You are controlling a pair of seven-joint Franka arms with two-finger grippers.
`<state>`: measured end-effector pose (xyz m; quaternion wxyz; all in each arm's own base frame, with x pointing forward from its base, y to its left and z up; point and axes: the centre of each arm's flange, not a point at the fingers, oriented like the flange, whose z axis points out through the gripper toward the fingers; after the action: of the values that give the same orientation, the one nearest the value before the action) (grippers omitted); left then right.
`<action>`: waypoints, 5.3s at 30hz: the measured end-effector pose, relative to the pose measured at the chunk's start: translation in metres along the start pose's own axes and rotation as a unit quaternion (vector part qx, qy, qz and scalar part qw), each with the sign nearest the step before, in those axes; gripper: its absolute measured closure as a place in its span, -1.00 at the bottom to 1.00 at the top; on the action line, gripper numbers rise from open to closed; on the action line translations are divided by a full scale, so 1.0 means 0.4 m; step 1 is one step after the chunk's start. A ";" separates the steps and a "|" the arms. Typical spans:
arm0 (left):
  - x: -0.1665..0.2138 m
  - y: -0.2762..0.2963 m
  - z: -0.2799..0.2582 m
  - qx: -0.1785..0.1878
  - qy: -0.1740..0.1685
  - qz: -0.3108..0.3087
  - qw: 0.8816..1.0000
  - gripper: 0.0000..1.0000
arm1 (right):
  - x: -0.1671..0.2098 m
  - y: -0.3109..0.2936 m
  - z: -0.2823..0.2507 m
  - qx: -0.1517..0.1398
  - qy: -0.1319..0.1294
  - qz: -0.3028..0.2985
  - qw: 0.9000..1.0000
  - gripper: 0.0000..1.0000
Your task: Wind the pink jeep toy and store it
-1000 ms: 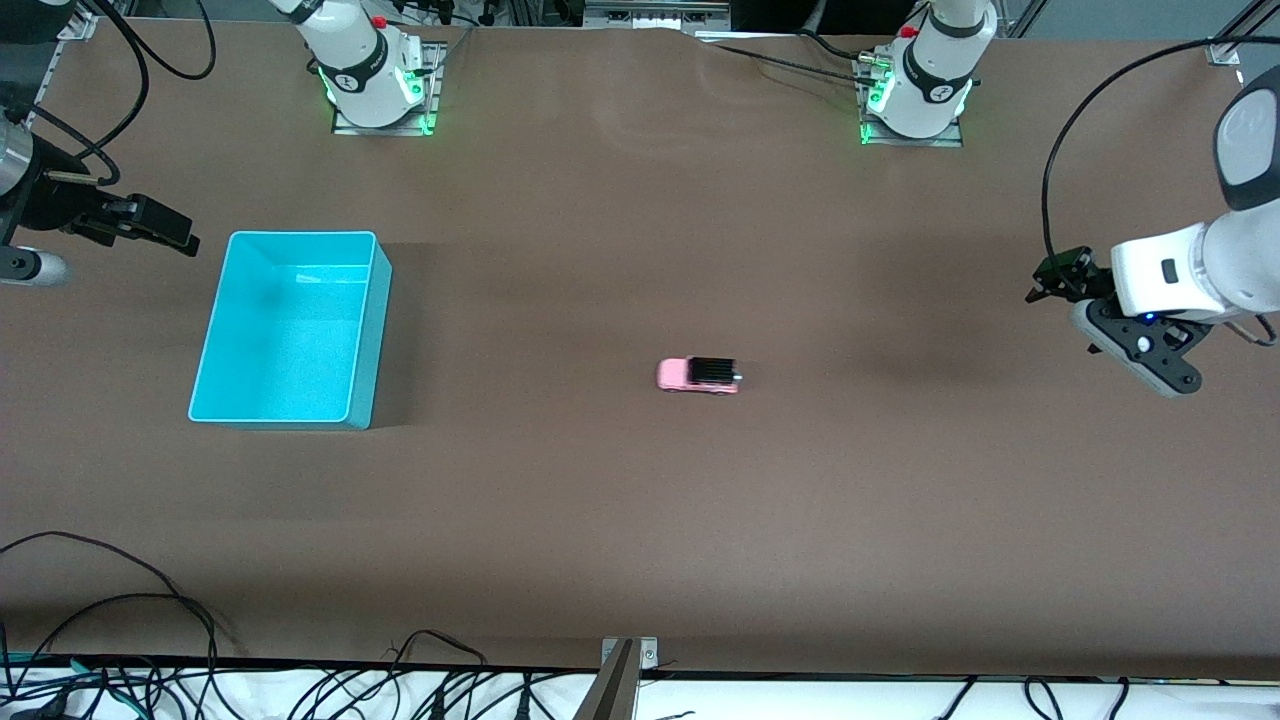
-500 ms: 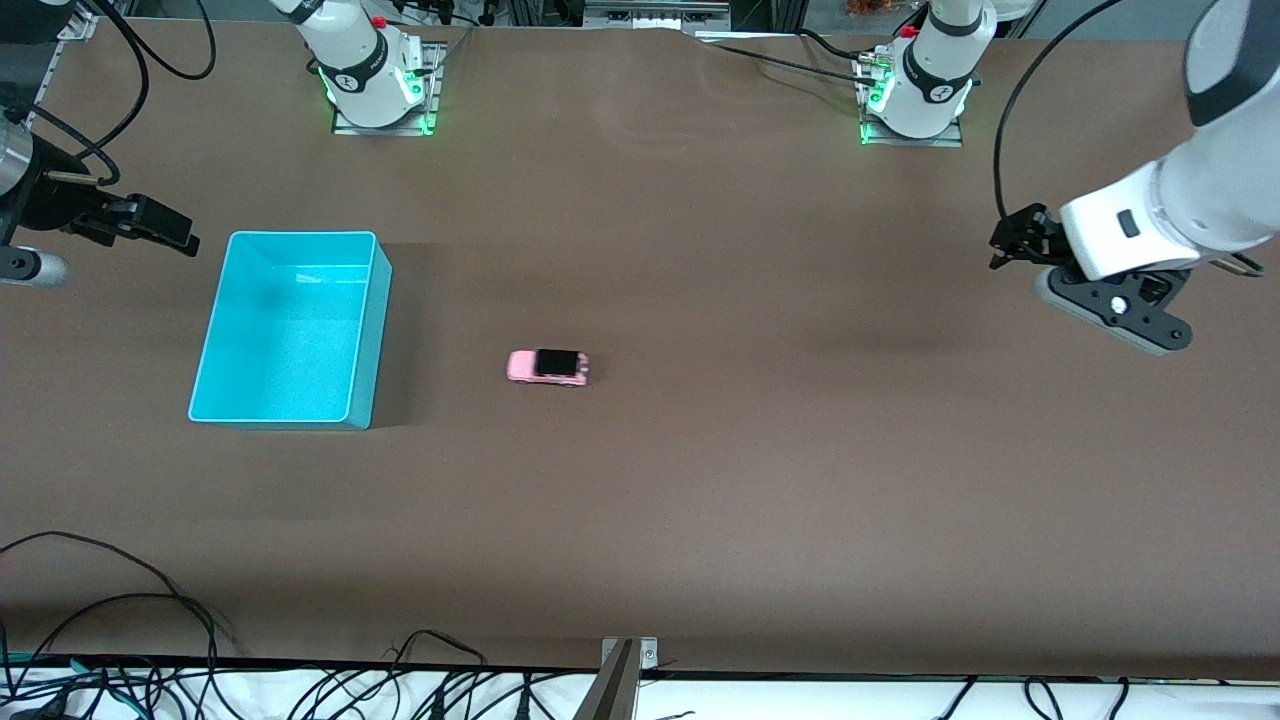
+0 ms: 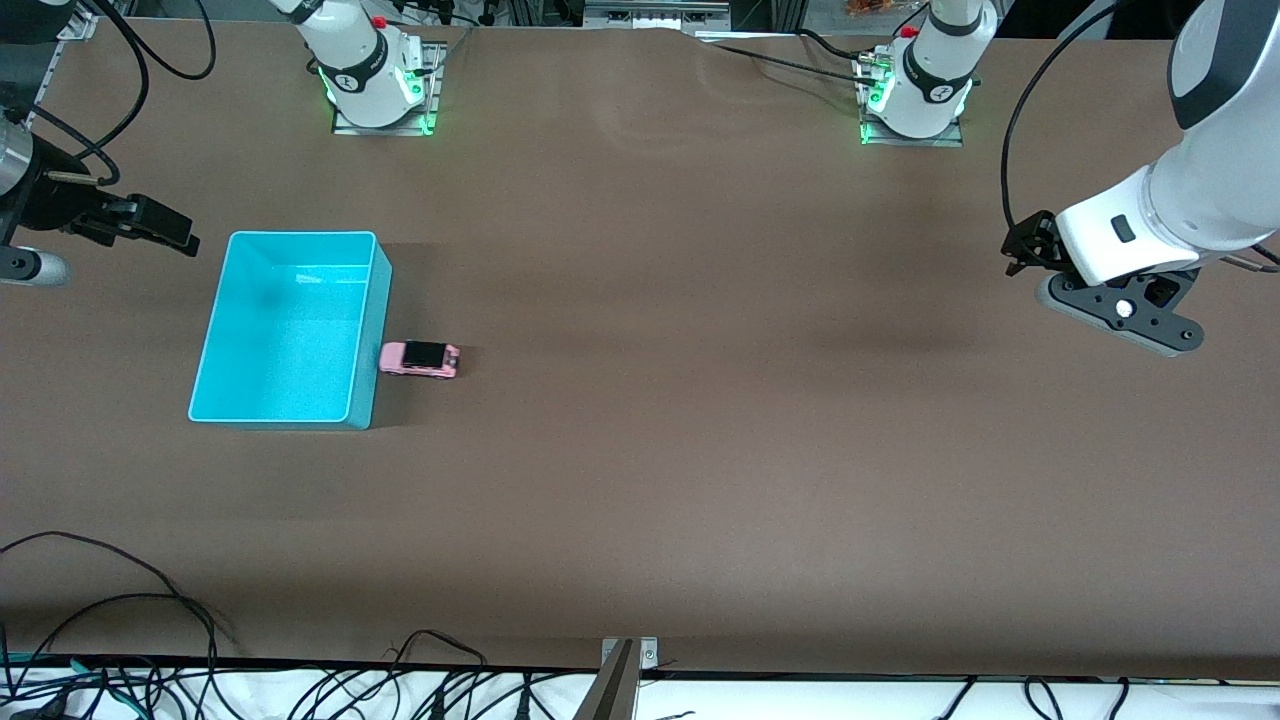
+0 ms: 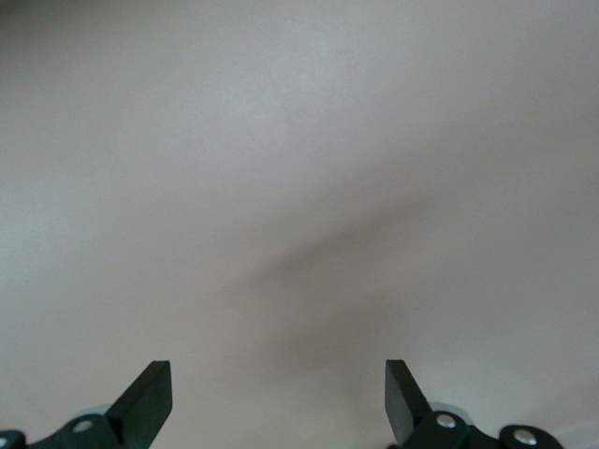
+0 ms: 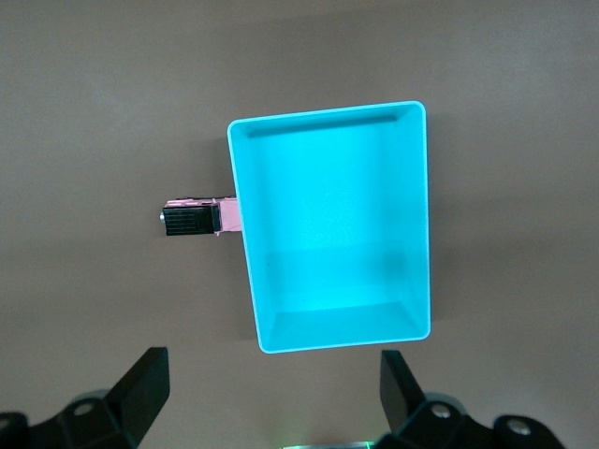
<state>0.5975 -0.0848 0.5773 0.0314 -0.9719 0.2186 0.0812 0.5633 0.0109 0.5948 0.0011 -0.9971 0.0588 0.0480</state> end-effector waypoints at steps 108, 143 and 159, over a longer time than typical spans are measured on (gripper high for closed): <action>-0.142 -0.003 0.011 -0.040 0.046 -0.161 0.985 -1.00 | 0.026 -0.359 0.899 0.004 0.043 -0.735 0.677 0.02; -0.144 -0.010 0.013 -0.040 0.046 -0.163 0.985 -1.00 | 0.084 0.038 0.459 0.056 -0.068 -0.761 0.643 0.02; -0.144 -0.010 0.013 -0.040 0.046 -0.163 0.985 -1.00 | -0.010 0.118 0.775 0.063 -0.059 -0.747 0.660 0.02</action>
<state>0.5472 -0.0564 0.5822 -0.0047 -0.9977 0.0546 0.0392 0.5243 -0.0330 0.2868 0.1033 -0.6987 -0.7027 0.0863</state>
